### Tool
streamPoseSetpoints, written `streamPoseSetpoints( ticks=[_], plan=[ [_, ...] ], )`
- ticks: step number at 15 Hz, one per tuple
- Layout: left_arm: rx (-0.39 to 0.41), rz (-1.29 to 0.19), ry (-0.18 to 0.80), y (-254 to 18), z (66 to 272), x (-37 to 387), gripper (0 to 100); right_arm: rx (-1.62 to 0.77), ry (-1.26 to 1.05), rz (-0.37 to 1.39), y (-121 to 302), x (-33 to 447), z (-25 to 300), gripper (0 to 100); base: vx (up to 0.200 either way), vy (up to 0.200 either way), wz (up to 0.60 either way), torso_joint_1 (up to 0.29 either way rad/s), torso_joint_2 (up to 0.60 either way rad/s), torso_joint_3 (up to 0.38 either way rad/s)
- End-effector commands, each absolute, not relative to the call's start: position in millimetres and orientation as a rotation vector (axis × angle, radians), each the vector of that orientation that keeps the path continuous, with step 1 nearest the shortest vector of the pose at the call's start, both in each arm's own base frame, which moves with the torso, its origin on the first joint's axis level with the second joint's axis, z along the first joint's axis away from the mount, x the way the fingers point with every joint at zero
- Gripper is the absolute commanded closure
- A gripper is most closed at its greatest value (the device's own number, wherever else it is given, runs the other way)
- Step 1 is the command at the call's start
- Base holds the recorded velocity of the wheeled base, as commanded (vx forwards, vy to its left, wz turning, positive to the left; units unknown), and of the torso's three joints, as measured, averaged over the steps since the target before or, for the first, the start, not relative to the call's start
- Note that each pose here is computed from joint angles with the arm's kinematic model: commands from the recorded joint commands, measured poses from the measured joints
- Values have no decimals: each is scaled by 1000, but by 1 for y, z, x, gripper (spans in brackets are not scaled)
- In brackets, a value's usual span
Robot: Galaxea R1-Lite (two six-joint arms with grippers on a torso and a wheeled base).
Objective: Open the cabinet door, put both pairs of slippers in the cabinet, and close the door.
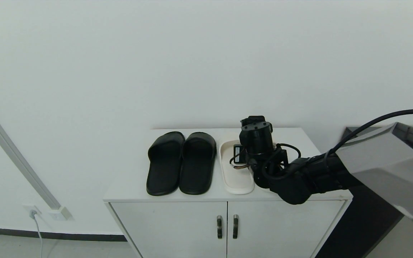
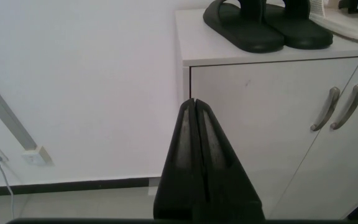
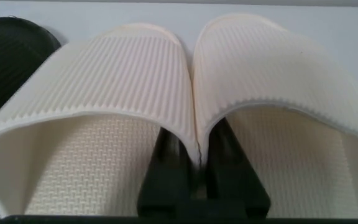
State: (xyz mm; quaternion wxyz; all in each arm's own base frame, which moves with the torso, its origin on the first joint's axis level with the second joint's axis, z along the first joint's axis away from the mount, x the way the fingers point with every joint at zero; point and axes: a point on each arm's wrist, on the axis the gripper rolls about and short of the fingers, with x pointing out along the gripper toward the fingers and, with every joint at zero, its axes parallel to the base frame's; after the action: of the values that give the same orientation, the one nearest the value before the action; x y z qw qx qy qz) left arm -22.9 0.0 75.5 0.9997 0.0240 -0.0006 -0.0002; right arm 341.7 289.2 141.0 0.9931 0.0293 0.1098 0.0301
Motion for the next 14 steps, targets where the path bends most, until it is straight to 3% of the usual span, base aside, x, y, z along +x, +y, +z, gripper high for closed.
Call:
streamPoseSetpoints(
  ticks=[1, 7, 14],
  plan=[
    [48, 0, 0, 0, 75, -23, 100, 68, 206, 57, 287, 339, 149, 100, 0, 0, 0, 0, 0, 0],
    [44, 0, 0, 0, 75, -23, 100, 23, 178, 63, 257, 296, 187, 100, 0, 0, 0, 0, 0, 0],
    [44, 0, 0, 0, 75, -23, 100, -24, 182, 616, 201, 186, 209, 100, 0, 0, 0, 0, 0, 0]
  ],
)
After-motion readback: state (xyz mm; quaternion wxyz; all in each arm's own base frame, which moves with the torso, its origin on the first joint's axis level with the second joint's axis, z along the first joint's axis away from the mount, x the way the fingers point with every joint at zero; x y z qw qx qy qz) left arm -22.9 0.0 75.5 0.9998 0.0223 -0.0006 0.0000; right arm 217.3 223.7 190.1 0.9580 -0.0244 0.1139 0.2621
